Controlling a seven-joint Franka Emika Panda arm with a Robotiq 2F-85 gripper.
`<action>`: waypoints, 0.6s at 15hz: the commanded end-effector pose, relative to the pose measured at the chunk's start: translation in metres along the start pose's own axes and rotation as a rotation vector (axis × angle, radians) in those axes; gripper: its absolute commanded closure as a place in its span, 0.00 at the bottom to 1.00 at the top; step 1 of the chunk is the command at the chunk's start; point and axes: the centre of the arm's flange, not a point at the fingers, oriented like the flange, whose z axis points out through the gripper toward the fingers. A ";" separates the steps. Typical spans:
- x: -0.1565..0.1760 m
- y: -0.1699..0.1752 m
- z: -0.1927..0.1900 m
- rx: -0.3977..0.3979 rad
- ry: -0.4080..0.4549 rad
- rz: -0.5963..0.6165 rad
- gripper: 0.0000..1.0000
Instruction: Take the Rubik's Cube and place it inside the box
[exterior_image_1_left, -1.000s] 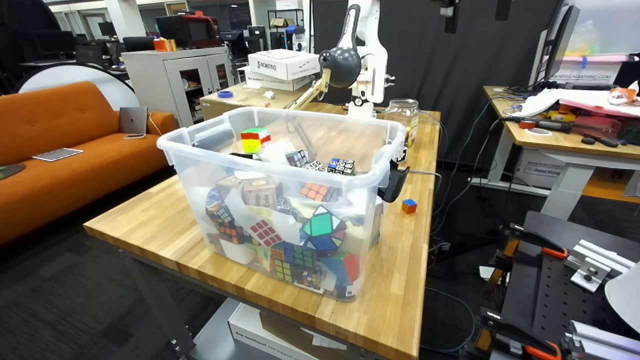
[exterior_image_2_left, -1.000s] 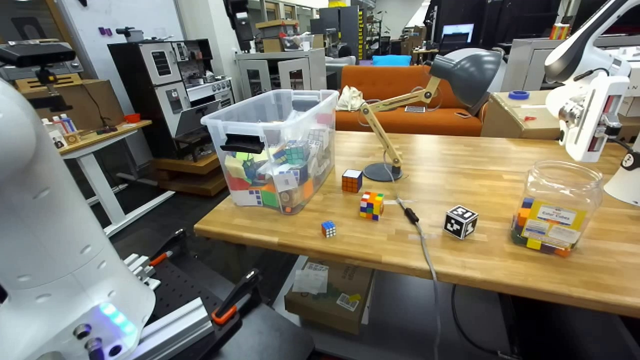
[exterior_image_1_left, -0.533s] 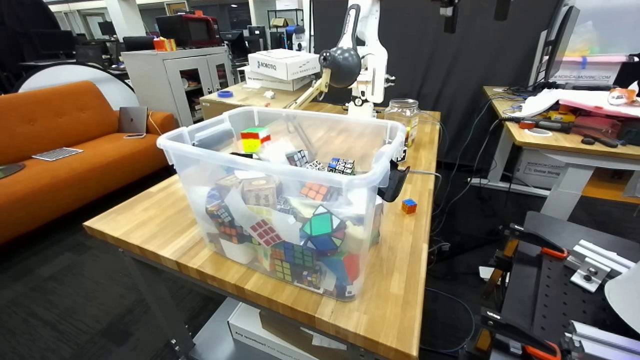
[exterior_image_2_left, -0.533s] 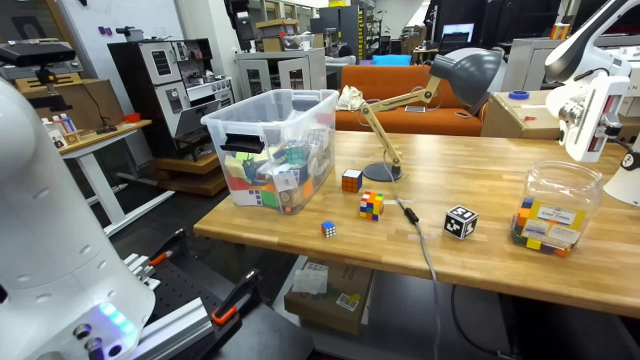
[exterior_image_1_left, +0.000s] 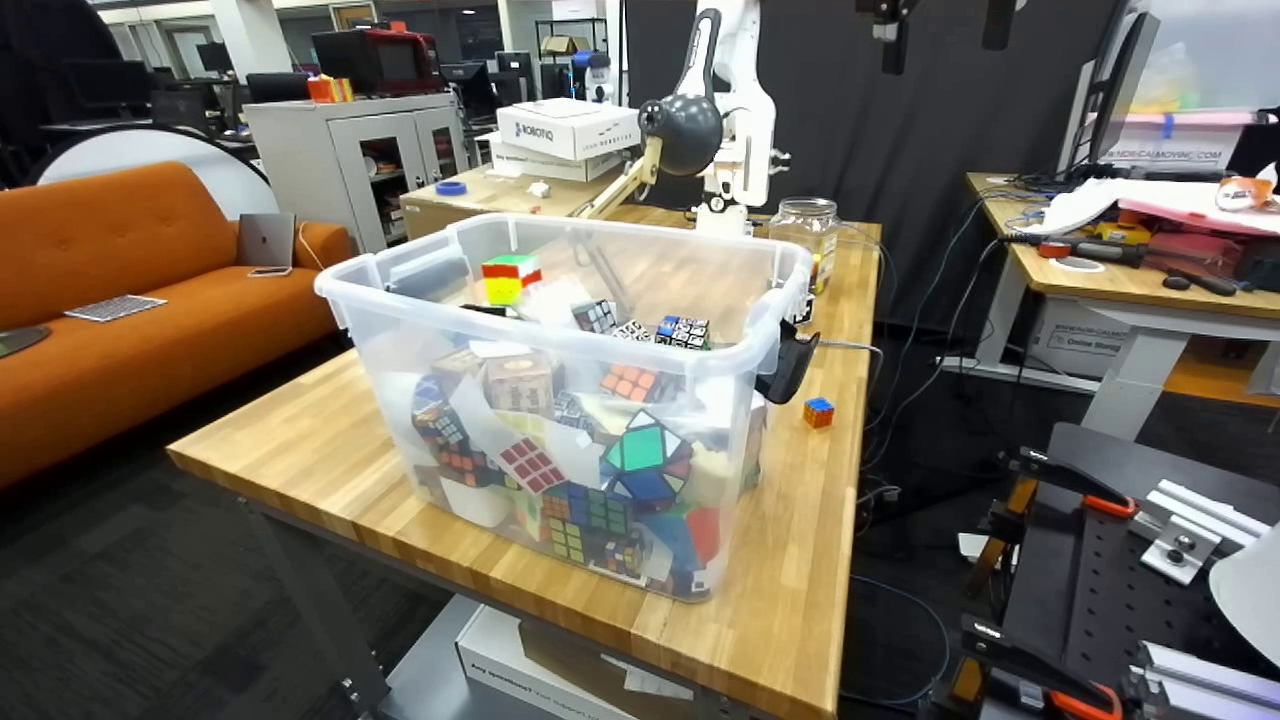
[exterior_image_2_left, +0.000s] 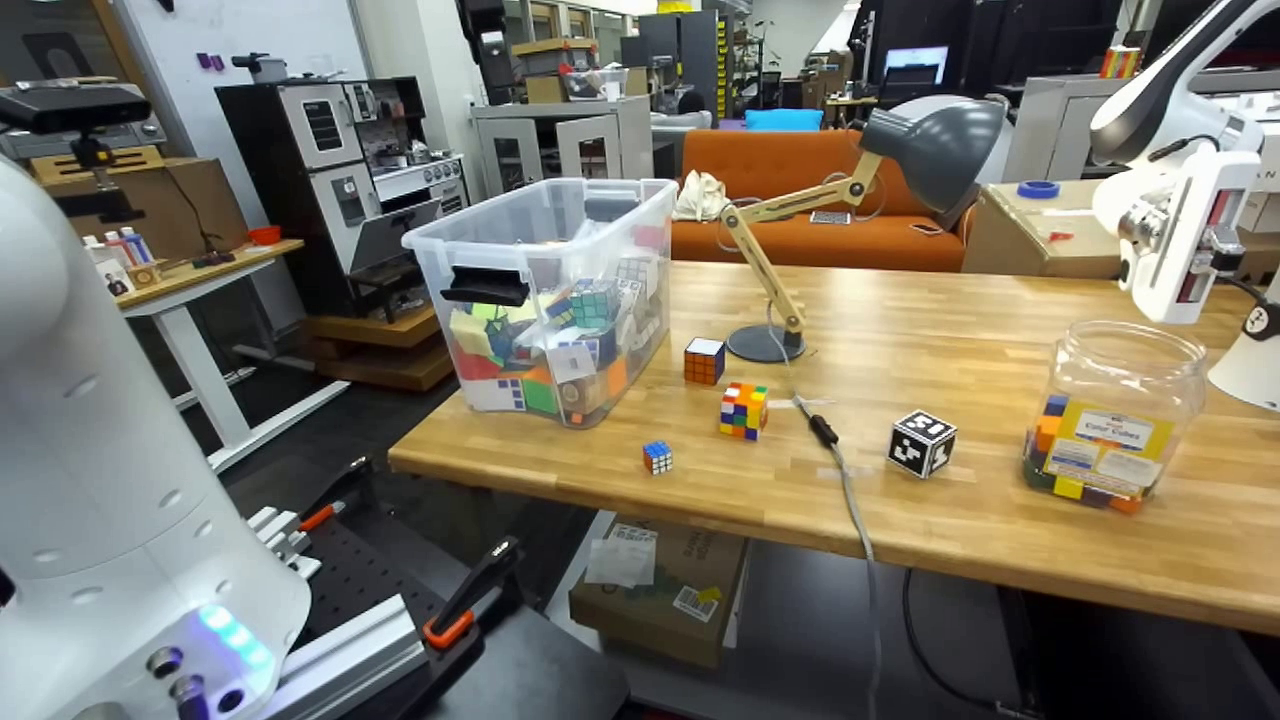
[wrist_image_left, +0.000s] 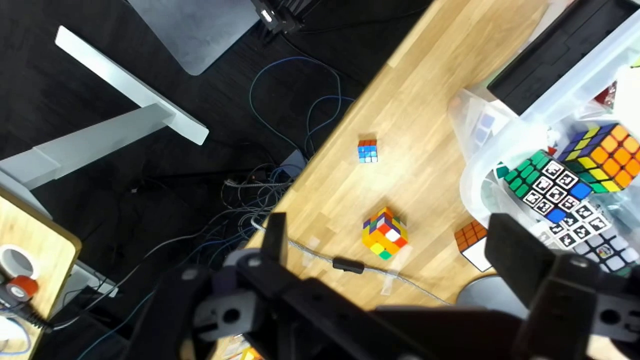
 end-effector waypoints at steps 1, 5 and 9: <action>0.043 0.000 0.004 0.040 0.011 0.066 0.00; 0.099 0.006 0.017 0.133 0.041 0.124 0.00; 0.102 0.008 0.034 0.113 0.035 0.132 0.00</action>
